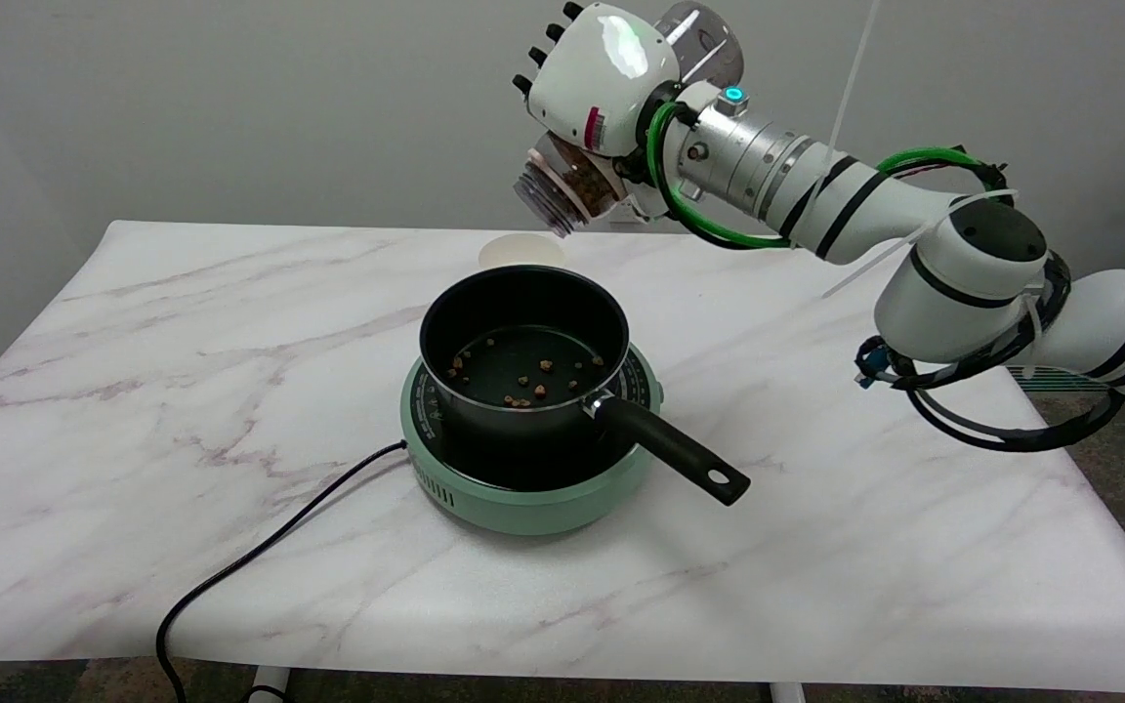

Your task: Pour the contents of the bottle into the soup pot.

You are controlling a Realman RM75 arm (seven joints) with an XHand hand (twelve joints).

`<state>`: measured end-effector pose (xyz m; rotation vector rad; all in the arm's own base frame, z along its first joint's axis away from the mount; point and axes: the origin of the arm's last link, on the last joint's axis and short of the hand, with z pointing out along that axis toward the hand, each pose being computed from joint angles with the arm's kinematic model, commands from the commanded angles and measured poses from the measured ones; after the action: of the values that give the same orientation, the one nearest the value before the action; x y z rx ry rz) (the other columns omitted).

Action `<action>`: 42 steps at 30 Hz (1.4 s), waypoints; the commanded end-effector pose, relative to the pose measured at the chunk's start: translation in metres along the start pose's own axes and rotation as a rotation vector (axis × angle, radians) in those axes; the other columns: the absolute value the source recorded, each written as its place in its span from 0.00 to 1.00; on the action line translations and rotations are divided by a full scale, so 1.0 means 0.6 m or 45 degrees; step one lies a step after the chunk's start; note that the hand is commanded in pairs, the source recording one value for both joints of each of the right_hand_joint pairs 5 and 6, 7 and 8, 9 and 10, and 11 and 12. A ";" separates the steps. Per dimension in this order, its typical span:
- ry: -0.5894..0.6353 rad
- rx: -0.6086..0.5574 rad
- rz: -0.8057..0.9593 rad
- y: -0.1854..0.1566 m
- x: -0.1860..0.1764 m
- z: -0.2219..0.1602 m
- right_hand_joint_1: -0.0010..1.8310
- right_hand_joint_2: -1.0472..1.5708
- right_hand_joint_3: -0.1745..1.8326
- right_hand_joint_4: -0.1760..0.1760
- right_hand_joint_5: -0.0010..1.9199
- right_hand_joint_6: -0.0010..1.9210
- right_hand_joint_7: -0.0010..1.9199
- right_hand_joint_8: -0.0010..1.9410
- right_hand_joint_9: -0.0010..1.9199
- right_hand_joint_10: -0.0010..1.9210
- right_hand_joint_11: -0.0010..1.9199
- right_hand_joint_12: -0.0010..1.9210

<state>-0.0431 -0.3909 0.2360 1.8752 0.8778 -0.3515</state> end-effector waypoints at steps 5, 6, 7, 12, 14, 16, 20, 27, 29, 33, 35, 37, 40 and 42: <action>-0.001 0.011 -0.069 0.008 -0.003 -0.006 0.82 0.63 0.49 0.50 0.75 0.75 0.70 0.70 0.62 0.62 0.54 0.54; -0.002 0.012 -0.071 0.008 -0.003 -0.006 0.82 0.63 0.48 0.50 0.75 0.75 0.70 0.70 0.62 0.62 0.54 0.54; -0.003 0.011 -0.074 0.007 -0.004 -0.007 0.82 0.63 0.48 0.50 0.75 0.75 0.70 0.70 0.62 0.62 0.54 0.54; -0.004 0.014 -0.061 0.007 -0.004 -0.007 0.82 0.63 0.48 0.50 0.75 0.75 0.70 0.70 0.62 0.62 0.54 0.54; -0.003 0.013 -0.063 0.008 -0.003 -0.006 0.82 0.63 0.48 0.50 0.75 0.75 0.70 0.70 0.62 0.62 0.54 0.54; -0.003 0.013 -0.062 0.008 -0.003 -0.006 0.82 0.63 0.48 0.50 0.75 0.75 0.70 0.70 0.62 0.62 0.54 0.54; -0.004 0.014 -0.054 0.007 -0.004 -0.007 0.82 0.63 0.48 0.50 0.76 0.76 0.70 0.70 0.62 0.62 0.54 0.54; 0.000 0.013 -0.057 0.007 -0.003 -0.006 0.82 0.63 0.48 0.50 0.75 0.75 0.71 0.70 0.62 0.62 0.54 0.54; -0.005 0.016 -0.058 0.005 -0.006 -0.007 0.82 0.63 0.49 0.50 0.76 0.76 0.71 0.70 0.62 0.62 0.54 0.54; -0.012 0.012 -0.072 0.005 -0.009 -0.008 0.82 0.63 0.49 0.50 0.75 0.75 0.70 0.70 0.62 0.62 0.54 0.54; -0.012 0.015 -0.052 0.005 -0.008 -0.008 0.82 0.62 0.50 0.50 0.75 0.75 0.70 0.69 0.62 0.62 0.54 0.54; -0.028 0.029 -0.015 -0.001 -0.014 -0.010 0.82 0.61 0.51 0.50 0.75 0.75 0.70 0.69 0.62 0.62 0.54 0.54; -0.051 0.030 -0.005 -0.004 -0.023 -0.013 0.82 0.60 0.52 0.50 0.75 0.75 0.70 0.69 0.62 0.62 0.54 0.54; -0.037 0.011 -0.052 0.004 -0.018 -0.012 0.82 0.60 0.52 0.50 0.75 0.75 0.70 0.69 0.62 0.62 0.54 0.54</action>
<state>-0.0443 -0.3894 0.2423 1.8683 0.9125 -0.3889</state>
